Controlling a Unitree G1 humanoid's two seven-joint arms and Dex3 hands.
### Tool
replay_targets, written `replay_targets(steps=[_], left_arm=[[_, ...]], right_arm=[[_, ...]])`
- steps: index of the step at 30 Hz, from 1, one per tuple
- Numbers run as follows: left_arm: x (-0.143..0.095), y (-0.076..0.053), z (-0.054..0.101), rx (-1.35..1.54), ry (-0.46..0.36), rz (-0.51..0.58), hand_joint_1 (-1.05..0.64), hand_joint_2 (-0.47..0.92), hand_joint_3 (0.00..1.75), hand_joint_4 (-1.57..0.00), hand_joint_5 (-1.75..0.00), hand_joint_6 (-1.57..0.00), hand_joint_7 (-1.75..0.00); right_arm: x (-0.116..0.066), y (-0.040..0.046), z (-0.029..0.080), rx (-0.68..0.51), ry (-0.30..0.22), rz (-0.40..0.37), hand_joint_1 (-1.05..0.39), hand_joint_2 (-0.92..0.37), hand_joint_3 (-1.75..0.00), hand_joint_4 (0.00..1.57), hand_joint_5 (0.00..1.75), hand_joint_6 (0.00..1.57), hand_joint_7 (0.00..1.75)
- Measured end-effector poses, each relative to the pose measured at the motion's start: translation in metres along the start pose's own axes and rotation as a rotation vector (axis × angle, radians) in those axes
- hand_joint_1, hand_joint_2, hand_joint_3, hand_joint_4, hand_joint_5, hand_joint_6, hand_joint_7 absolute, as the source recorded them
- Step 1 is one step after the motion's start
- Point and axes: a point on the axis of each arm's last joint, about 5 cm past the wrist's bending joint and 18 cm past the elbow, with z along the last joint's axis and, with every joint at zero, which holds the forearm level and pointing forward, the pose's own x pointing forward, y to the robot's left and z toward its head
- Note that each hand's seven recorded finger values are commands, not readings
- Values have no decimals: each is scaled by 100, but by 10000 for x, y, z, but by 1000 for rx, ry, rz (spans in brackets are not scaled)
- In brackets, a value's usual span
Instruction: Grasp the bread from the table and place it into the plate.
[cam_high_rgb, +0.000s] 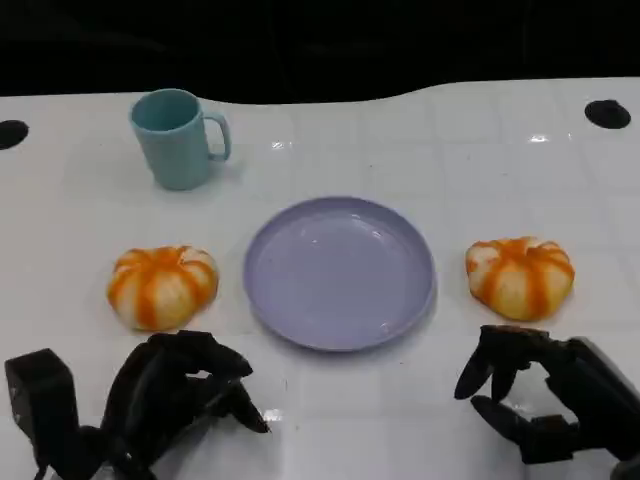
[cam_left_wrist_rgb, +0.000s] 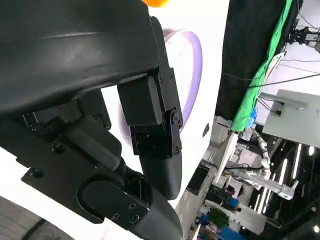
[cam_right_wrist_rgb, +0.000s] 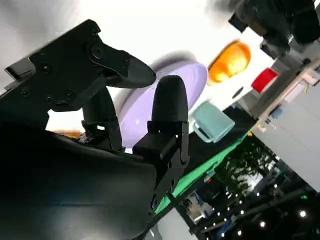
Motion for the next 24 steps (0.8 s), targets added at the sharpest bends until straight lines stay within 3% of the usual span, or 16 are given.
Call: replay_targets(steps=[6, 11, 14, 18, 24], left_arm=[[4, -2, 1, 1, 0, -2, -105, 70, 0, -157, -59, -157, -23], [7, -4, 1, 2, 2, -1, -105, 69, 0, -157, -60, -157, -23], [9, -7, 0, 2, 2, -1, -105, 69, 0, -157, -60, -157, -23], [16, -11, 2, 2, 1, -2, -105, 69, 0, -157, -61, -157, -24], [43, -18, 13, 4, -3, -8, -105, 69, 0, -157, -61, -157, -23]], right_arm=[[64, -112, 65, -105, -45, -55, -20, -69, -63, 49, 127, 58, 81], [85, -222, 81, -187, -16, -60, -27, -90, -21, 41, 79, 58, 38], [109, -312, 106, -250, 15, -63, -32, -92, -12, 40, 51, 60, 16], [146, -402, 147, -340, 56, -55, -33, -92, -5, 40, 32, 58, 5], [198, -546, 167, -504, 97, -44, -39, -90, -1, 30, 20, 48, 0]])
